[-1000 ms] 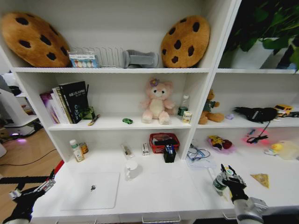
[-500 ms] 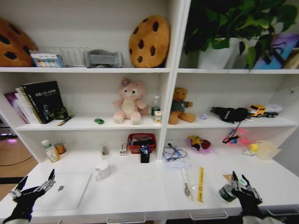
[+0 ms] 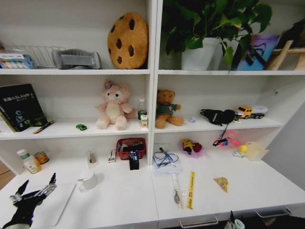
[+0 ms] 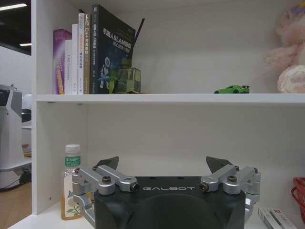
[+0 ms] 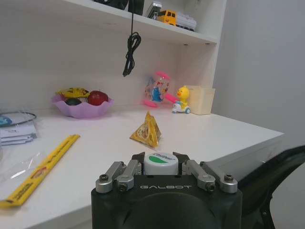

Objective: Organize the objects on the table.

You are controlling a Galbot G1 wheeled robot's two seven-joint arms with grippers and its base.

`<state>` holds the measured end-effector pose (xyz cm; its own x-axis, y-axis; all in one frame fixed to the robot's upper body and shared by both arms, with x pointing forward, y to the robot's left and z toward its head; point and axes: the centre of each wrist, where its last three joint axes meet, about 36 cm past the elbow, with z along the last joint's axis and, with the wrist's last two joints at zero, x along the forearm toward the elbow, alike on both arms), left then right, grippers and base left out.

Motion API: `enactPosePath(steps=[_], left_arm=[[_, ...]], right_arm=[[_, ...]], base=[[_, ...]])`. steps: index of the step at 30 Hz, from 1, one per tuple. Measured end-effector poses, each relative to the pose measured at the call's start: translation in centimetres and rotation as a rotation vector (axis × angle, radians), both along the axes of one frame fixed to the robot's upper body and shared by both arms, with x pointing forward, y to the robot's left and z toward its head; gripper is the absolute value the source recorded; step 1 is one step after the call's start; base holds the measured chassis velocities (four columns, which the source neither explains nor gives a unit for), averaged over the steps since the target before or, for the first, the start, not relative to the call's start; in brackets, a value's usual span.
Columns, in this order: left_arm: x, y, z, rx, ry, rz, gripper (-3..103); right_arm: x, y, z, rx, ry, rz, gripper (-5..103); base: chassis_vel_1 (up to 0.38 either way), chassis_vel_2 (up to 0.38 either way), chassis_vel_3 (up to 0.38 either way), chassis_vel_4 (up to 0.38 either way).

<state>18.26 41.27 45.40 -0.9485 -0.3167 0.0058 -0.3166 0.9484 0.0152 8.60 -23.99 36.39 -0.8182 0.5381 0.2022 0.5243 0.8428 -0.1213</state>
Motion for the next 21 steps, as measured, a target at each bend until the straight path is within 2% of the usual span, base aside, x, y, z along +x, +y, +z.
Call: enactPosePath(steps=[5, 12, 17, 21], left_arm=[[0.0, 0.0, 0.0, 0.0, 0.0, 0.0, 100], [0.0, 0.0, 0.0, 0.0, 0.0, 0.001, 100], [0.0, 0.0, 0.0, 0.0, 0.0, 0.001, 100], [0.0, 0.0, 0.0, 0.0, 0.0, 0.001, 100]], right_arm=[[-2.0, -0.1, -6.9, -0.001, 0.071, -0.027, 31], [-3.2, 1.0, -12.4, 0.029, 0.112, -0.045, 31], [-2.7, 1.3, -16.2, 0.055, 0.16, -0.038, 31], [-0.6, 1.6, -20.7, 0.087, 0.194, 0.007, 31]], base=[[0.0, 0.0, 0.0, 0.0], [0.0, 0.0, 0.0, 0.0], [0.0, 0.0, 0.0, 0.0], [0.0, 0.0, 0.0, 0.0]])
